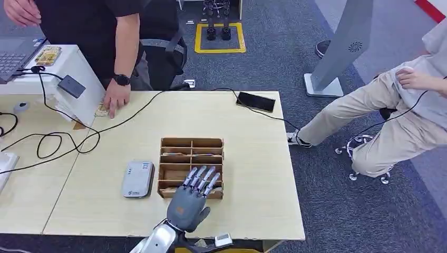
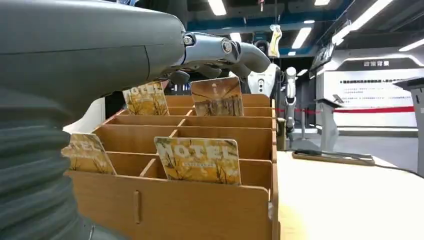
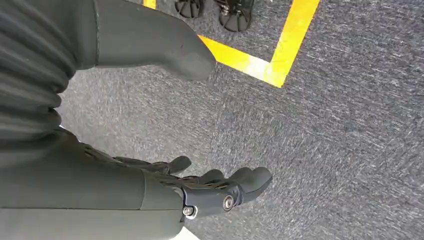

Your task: Pass the card to the sensor for recognition and then transmit it.

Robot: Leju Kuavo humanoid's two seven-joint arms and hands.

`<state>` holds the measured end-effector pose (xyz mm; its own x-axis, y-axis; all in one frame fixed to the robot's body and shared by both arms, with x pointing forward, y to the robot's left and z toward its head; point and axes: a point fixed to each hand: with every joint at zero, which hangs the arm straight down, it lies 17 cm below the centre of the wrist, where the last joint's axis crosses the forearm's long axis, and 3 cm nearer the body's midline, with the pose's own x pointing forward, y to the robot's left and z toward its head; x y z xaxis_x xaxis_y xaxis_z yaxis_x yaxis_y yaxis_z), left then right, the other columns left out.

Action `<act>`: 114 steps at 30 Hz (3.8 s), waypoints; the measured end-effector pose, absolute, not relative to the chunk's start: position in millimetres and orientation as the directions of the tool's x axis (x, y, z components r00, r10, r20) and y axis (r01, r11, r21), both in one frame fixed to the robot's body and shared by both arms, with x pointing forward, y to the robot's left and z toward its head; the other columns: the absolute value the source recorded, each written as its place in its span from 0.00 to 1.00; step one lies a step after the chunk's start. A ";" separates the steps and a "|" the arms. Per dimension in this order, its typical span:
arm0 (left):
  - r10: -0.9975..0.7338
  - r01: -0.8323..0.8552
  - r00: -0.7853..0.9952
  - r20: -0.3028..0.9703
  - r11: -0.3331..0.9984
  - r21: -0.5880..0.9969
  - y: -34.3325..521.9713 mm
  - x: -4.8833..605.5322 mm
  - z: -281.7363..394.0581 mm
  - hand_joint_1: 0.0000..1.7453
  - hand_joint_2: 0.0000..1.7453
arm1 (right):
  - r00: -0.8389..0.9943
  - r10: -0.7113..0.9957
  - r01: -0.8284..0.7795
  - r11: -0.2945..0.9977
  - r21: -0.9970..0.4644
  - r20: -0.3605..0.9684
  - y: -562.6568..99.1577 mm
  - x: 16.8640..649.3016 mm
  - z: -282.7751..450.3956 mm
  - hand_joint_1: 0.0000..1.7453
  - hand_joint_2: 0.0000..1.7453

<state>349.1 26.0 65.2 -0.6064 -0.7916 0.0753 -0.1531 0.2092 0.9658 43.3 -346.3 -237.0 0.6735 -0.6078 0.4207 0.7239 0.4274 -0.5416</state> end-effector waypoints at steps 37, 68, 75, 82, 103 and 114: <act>-0.774 -0.236 -0.629 0.081 0.289 0.928 12.8 327.1 92.1 1.00 1.00 | 0.695 -0.584 0.710 0.463 -0.531 0.419 -338.4 48.8 -239.1 0.00 1.00; -0.823 -0.515 -0.556 0.114 0.449 0.730 63.2 332.5 240.6 0.00 1.00 | 0.712 -0.579 0.694 0.490 -0.528 0.398 -328.6 49.8 -242.3 0.00 1.00; -0.822 -0.502 -0.561 0.098 0.432 0.749 61.8 333.9 230.2 0.00 1.00 | 0.721 -0.566 0.687 0.504 -0.524 0.400 -327.9 54.6 -242.2 0.00 1.00; -0.817 -0.473 -0.568 0.100 0.424 0.772 55.0 332.9 215.8 0.00 1.00 | 0.722 -0.564 0.686 0.505 -0.524 0.401 -328.0 55.1 -242.1 0.00 1.00; -0.870 -0.252 -0.465 0.166 0.310 0.917 30.2 343.4 100.8 0.00 1.00 | 0.739 -0.547 0.666 0.506 -0.548 0.393 -335.8 49.8 -240.8 0.00 1.00; -0.873 -0.265 -0.475 0.107 0.258 0.929 7.7 346.0 96.9 0.00 1.00 | 0.742 -0.537 0.664 0.509 -0.548 0.401 -336.8 51.9 -240.1 0.00 1.00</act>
